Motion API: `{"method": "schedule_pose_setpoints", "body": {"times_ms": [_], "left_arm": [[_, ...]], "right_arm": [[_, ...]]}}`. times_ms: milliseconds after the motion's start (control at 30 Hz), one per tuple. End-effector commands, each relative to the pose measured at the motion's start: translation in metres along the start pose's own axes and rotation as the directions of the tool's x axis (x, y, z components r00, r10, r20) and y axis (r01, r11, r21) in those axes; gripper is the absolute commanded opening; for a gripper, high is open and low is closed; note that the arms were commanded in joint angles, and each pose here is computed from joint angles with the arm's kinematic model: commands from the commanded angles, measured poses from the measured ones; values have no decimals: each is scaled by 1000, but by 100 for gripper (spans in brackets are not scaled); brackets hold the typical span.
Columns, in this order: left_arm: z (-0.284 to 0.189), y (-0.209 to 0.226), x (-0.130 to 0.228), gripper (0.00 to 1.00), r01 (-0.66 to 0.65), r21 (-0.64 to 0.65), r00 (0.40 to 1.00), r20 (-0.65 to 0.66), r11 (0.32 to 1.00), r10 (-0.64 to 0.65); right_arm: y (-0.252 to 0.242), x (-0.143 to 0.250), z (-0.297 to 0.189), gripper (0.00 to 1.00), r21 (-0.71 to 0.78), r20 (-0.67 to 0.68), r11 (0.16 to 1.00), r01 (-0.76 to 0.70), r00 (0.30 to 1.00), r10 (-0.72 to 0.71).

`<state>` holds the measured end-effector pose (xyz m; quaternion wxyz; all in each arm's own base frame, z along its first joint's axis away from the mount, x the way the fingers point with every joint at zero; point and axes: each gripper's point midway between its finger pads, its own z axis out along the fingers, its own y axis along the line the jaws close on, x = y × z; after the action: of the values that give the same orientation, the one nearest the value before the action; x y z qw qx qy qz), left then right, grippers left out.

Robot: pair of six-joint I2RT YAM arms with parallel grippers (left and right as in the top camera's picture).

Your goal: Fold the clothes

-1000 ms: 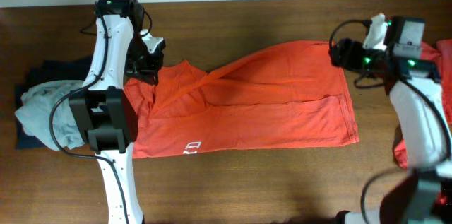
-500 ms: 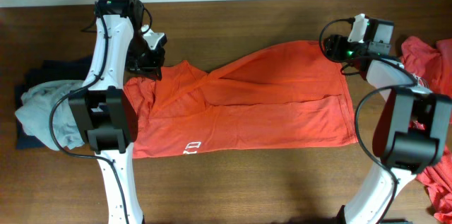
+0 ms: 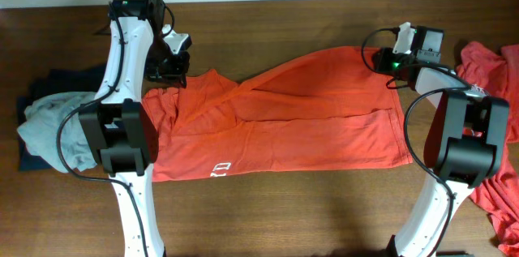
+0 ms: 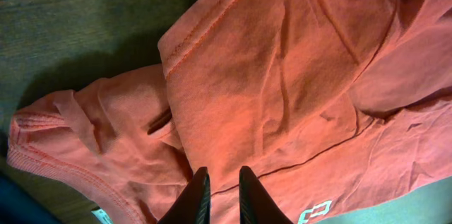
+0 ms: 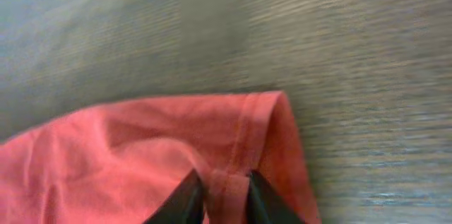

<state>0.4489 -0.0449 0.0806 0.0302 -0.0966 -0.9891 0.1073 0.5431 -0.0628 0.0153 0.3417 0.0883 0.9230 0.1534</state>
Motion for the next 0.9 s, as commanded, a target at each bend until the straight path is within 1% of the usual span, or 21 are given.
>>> {"method": "schedule_pose_setpoints", "body": {"times_ms": [0,67,100,133,167,267,367,500,700,867], "left_arm": [[-15,-4,-3,15,2,3,999,40,1000,-2],[-15,-4,-2,15,3,3,999,38,1000,-3],[-15,-3,-2,15,3,1,999,37,1000,-3],[-15,-3,-1,15,4,0,999,34,1000,-4],[-15,-3,-1,15,5,1,999,34,1000,-5],[-15,-3,-1,15,5,1,999,35,1000,-5],[-15,-3,-1,15,5,1,999,34,1000,-5],[-15,-3,0,15,6,2,1000,30,1000,-6],[-17,-4,2,15,7,7,1000,25,1000,-7],[-28,-6,1,15,1,2,999,54,1000,-1]], "right_arm": [[5,-19,-17,13,-33,31,999,10,999,-9],[4,-31,-33,8,-27,55,1000,9,998,-8],[5,-37,-43,7,-23,66,1000,8,998,-7],[7,-46,-59,6,-17,83,1000,12,997,-10],[13,-55,-86,5,-11,95,1000,9,995,-8],[22,-51,-111,5,-4,59,1000,16,998,-15],[25,-41,-118,5,-2,18,1000,-3,1000,4],[24,-17,-120,4,7,-78,999,-46,996,46],[22,-2,-122,4,28,-139,997,-70,988,73],[12,16,-125,5,102,-201,992,-81,974,100]]}}
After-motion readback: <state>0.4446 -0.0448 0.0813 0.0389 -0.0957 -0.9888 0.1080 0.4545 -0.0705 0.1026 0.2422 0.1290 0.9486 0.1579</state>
